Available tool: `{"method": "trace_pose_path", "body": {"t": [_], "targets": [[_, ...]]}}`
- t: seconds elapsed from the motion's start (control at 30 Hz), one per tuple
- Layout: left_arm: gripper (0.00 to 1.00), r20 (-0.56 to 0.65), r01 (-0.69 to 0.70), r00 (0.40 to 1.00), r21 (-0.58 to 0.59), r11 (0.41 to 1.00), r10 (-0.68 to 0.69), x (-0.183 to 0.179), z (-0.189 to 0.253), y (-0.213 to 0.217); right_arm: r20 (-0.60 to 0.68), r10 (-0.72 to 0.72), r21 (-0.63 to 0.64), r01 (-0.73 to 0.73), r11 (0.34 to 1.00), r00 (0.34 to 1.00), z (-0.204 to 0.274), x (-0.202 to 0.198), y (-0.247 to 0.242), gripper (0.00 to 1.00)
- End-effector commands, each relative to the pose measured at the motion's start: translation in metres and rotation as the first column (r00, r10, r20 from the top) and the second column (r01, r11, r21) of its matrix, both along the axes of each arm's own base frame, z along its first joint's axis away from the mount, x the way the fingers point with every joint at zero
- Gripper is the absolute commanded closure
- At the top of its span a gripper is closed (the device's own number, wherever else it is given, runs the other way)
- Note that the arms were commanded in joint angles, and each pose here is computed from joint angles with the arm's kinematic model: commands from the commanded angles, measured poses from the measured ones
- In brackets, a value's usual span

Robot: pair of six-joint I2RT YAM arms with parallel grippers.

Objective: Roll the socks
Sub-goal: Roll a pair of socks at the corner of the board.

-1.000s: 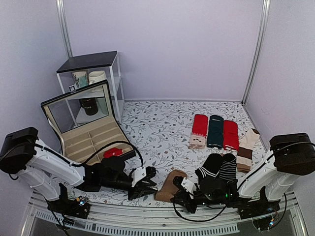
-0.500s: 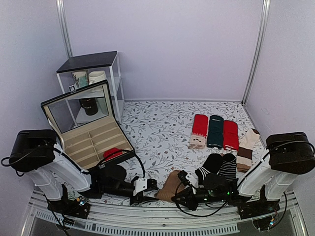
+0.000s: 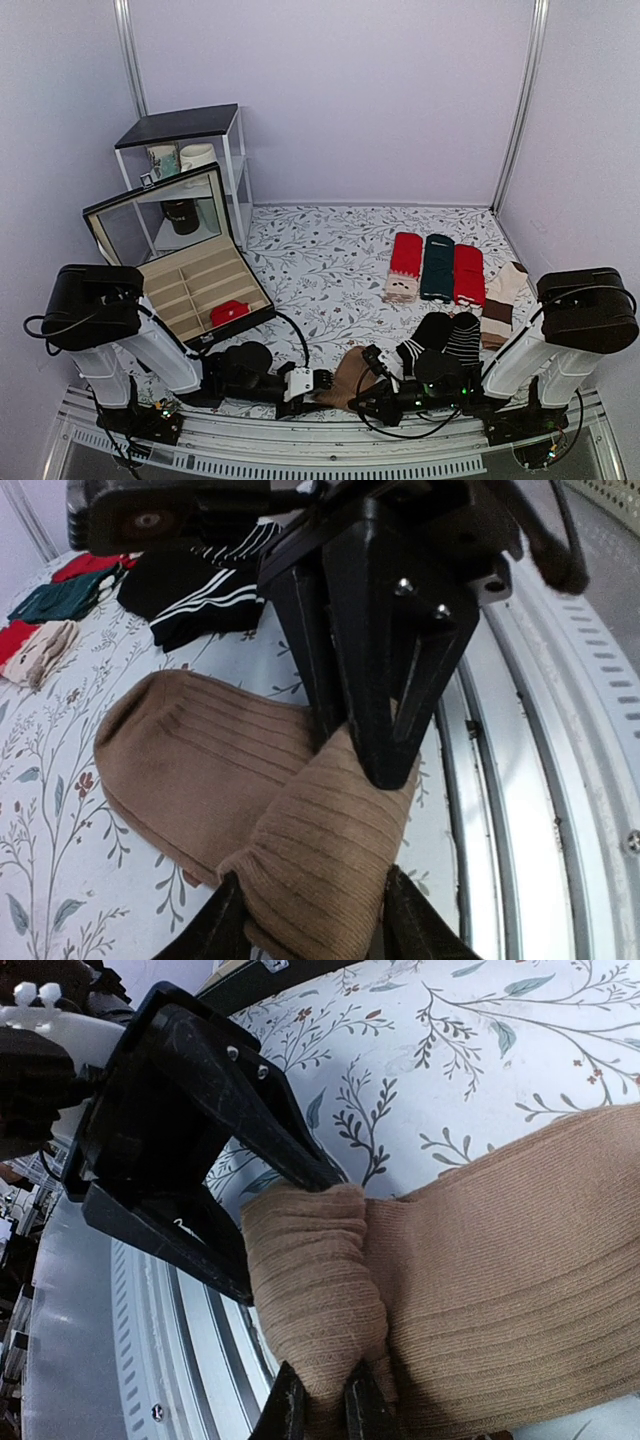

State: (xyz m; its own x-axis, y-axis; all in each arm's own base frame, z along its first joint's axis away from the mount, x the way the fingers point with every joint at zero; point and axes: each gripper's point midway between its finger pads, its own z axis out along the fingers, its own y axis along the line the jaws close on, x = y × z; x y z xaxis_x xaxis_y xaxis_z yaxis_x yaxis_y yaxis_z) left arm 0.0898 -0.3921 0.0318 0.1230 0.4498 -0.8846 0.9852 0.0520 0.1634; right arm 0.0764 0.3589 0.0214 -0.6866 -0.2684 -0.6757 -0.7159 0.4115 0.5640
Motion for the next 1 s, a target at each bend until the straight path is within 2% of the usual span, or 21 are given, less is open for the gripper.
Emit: {"method": "trace_pose_path", "body": {"t": [0.0, 0.13, 0.33, 0.43, 0.47, 0.6, 0.73, 0.83, 0.97], "targets": [[0.58, -0.003, 0.008, 1.0, 0.028, 1.0, -0.007, -0.003, -0.01, -0.008, -0.132, 0.011, -0.334, -0.054, 0.941, 0.991, -0.08, -0.025, -0.063, 1.0], [0.7, -0.038, -0.001, 0.999, 0.088, 0.996, 0.004, -0.003, -0.025, -0.008, -0.133, 0.012, -0.327, -0.056, 0.943, 0.991, -0.078, -0.024, -0.062, 1.0], [1.0, -0.12, 0.011, 0.993, 0.142, 0.99, 0.006, -0.011, -0.04, -0.003, -0.133, 0.022, -0.32, -0.064, 0.945, 0.991, -0.076, -0.024, -0.062, 1.0], [1.0, -0.179, 0.029, 0.984, 0.18, 0.983, 0.004, -0.018, -0.046, 0.0, -0.127, 0.02, -0.318, -0.059, 0.946, 0.992, -0.073, -0.02, -0.059, 0.99], [1.0, -0.206, 0.021, 0.978, 0.209, 0.978, 0.023, -0.019, -0.05, 0.002, -0.12, 0.012, -0.319, -0.05, 0.947, 0.993, -0.07, -0.017, -0.058, 0.95], [1.0, -0.299, -0.03, 0.945, 0.32, 0.947, 0.131, -0.021, -0.061, 0.014, -0.035, -0.045, -0.348, 0.03, 0.937, 0.998, -0.054, 0.004, -0.055, 0.67], [1.0, -0.352, -0.083, 0.907, 0.392, 0.916, 0.233, -0.021, -0.069, 0.028, 0.108, -0.106, -0.326, 0.136, 0.936, 0.988, -0.013, 0.032, -0.046, 0.49], [1.0, -0.402, -0.075, 0.878, 0.424, 0.903, 0.261, -0.028, -0.076, 0.034, 0.2, -0.099, -0.28, 0.154, 0.948, 0.975, 0.011, 0.041, -0.044, 0.45], [1.0, -0.48, -0.03, 0.834, 0.452, 0.891, 0.272, -0.038, -0.085, 0.038, 0.305, -0.046, -0.196, 0.11, 0.974, 0.951, 0.024, 0.037, -0.055, 0.45]]}}
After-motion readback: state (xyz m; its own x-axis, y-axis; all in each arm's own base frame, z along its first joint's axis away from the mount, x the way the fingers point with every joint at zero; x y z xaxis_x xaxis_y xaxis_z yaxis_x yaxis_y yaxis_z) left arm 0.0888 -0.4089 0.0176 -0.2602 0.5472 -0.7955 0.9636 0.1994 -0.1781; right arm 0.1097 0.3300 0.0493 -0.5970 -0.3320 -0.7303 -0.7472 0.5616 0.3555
